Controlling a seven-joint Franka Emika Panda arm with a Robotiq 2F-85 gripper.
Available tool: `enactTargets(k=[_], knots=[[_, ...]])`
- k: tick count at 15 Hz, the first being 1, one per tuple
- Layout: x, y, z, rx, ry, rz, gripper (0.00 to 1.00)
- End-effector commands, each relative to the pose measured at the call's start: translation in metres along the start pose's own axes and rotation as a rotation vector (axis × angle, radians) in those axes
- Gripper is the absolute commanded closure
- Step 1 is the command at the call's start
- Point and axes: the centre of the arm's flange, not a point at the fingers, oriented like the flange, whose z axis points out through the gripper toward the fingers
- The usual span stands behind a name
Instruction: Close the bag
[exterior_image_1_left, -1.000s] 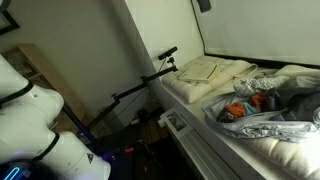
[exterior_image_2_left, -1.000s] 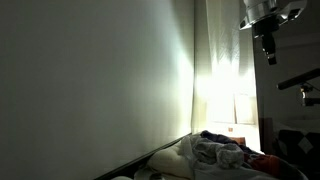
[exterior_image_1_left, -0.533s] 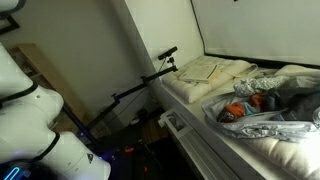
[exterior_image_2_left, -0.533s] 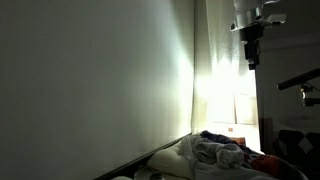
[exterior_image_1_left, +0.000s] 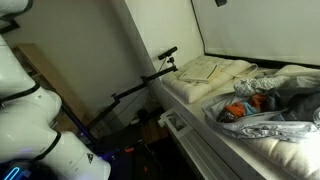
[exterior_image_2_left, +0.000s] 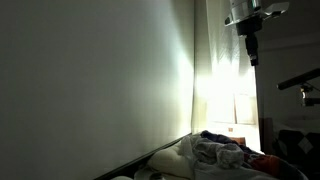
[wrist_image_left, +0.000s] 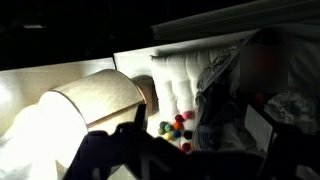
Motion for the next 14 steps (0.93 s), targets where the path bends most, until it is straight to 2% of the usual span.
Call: enactTargets(k=[1, 6, 8, 10, 13, 14], knots=[[0.008, -0.025, -0.029, -0.074, -0.01, -0.08, 0.0], [0.009, -0.06, -0.042, -0.145, -0.01, -0.148, 0.0], [0.01, -0.068, -0.043, -0.151, 0.008, -0.169, 0.0], [0.01, -0.069, -0.044, -0.117, 0.076, -0.178, 0.0], [0.01, -0.067, -0.048, -0.015, 0.094, -0.232, 0.0], [0.011, -0.076, -0.042, -0.066, 0.078, -0.198, 0.0]])
